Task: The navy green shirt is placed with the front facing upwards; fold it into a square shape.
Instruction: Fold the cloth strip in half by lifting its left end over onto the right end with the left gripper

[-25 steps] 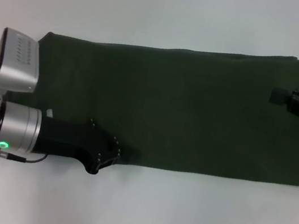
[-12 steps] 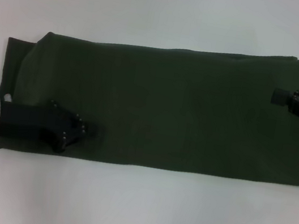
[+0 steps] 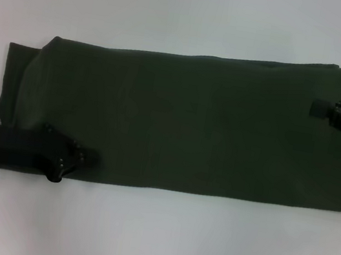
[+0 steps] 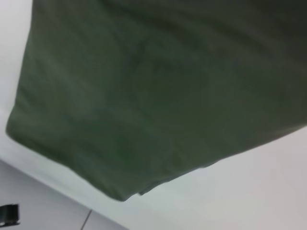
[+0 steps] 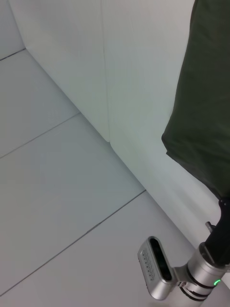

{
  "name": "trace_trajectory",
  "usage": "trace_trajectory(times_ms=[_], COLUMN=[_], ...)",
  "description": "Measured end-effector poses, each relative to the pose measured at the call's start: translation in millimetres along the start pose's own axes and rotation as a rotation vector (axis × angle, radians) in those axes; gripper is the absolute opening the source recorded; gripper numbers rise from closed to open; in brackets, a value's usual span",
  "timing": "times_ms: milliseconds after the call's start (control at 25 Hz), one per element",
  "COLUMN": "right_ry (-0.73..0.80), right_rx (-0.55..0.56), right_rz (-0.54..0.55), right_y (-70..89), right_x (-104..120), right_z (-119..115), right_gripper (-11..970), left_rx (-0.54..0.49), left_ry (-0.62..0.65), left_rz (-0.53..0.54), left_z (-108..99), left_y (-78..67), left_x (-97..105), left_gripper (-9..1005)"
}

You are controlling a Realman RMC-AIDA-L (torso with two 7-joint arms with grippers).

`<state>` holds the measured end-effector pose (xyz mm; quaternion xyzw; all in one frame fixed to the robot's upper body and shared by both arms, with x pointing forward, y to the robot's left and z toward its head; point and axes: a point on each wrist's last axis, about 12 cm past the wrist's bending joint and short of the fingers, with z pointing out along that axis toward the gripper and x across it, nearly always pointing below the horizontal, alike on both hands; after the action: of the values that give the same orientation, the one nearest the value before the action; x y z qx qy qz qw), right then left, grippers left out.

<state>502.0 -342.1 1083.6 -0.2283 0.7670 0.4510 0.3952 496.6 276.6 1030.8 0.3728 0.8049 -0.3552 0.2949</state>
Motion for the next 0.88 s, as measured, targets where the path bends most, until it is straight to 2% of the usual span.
trace_trajectory(times_ms=[360, 600, 880], right_ry=[0.001, -0.001, 0.001], right_rx=[-0.001, 0.001, 0.001], right_rz=[-0.003, -0.005, -0.007], right_y=[0.0, -0.5, -0.4], right_x=[0, -1, -1], right_z=[0, -1, 3], right_gripper=[19, 20, 19], left_rx=[-0.013, 0.028, -0.093], left_ry=[0.000, -0.097, -0.147], left_rz=[0.008, 0.057, 0.050], left_z=[0, -9, 0], left_y=[2.5, -1.6, 10.6], left_x=[-4, -19, -30], left_gripper=[61, 64, 68])
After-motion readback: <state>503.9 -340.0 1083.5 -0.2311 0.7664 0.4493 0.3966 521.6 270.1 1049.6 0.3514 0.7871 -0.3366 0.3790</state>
